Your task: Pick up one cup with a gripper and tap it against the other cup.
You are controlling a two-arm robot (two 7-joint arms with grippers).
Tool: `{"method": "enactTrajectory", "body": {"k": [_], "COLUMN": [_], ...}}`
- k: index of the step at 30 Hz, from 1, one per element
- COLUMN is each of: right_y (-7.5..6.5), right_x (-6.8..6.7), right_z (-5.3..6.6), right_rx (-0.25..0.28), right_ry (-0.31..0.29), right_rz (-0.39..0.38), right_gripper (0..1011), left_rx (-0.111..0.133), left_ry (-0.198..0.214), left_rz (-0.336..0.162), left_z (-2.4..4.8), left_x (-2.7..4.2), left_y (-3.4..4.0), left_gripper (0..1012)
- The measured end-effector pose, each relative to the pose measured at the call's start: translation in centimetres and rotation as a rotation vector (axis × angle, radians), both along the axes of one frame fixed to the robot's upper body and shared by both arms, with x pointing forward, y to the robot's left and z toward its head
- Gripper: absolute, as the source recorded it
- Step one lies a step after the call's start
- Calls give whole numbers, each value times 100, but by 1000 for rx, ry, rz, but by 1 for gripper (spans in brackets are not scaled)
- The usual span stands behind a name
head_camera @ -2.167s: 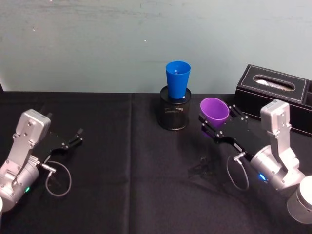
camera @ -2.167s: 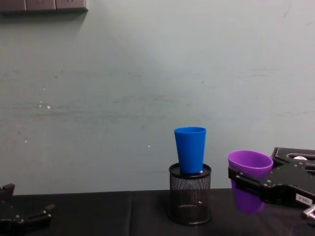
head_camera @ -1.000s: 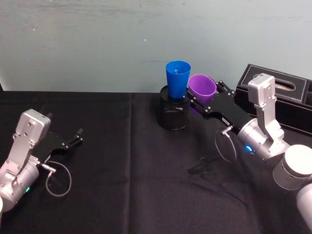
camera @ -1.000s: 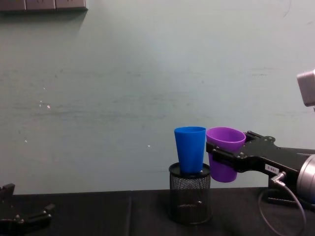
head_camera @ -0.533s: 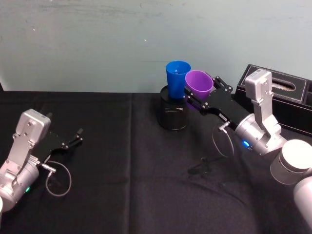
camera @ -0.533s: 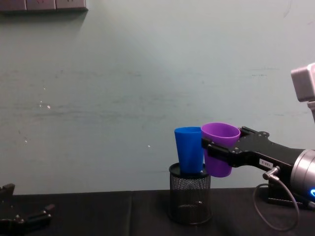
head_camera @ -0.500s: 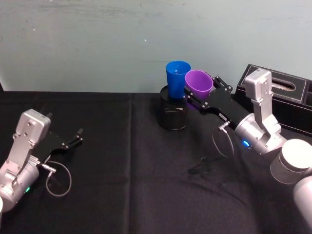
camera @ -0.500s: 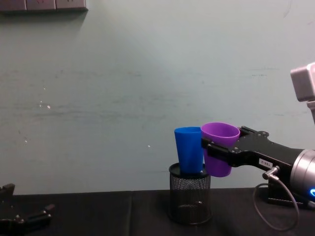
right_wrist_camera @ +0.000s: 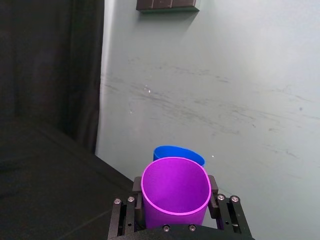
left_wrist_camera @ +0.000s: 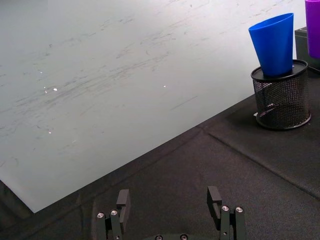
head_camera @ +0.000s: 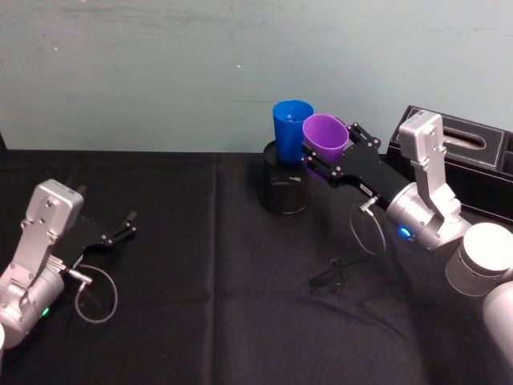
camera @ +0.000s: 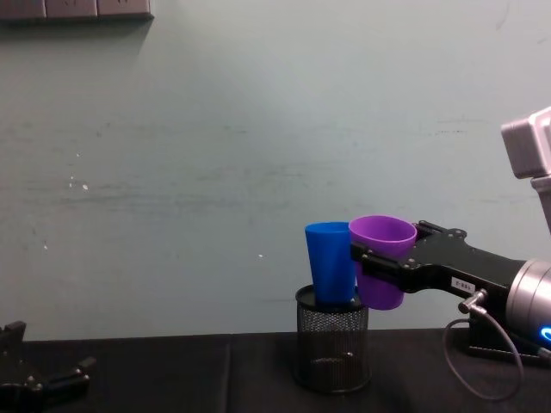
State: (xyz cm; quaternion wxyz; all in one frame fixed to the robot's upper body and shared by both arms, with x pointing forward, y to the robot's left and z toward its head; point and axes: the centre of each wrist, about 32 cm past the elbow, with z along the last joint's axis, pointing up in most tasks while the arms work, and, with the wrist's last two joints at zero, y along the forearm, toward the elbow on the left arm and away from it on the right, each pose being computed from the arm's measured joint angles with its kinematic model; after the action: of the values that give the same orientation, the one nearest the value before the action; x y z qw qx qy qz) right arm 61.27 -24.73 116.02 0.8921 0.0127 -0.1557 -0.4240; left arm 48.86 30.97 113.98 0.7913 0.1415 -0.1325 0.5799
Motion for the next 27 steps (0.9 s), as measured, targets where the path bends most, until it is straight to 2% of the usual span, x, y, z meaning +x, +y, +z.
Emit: {"method": "enactTrajectory", "body": {"k": [27], "right_y": [-4], "right_x": [171], "right_z": [-19], "right_rx": [29], "right_ry": [-13], "right_rz": [36], "right_gripper": [730], "left_rx": [0], "left_ry": [0], "left_rz": [0], "left_z": [0], "left_x": [0], "left_y": [0], "left_gripper": [1011]}}
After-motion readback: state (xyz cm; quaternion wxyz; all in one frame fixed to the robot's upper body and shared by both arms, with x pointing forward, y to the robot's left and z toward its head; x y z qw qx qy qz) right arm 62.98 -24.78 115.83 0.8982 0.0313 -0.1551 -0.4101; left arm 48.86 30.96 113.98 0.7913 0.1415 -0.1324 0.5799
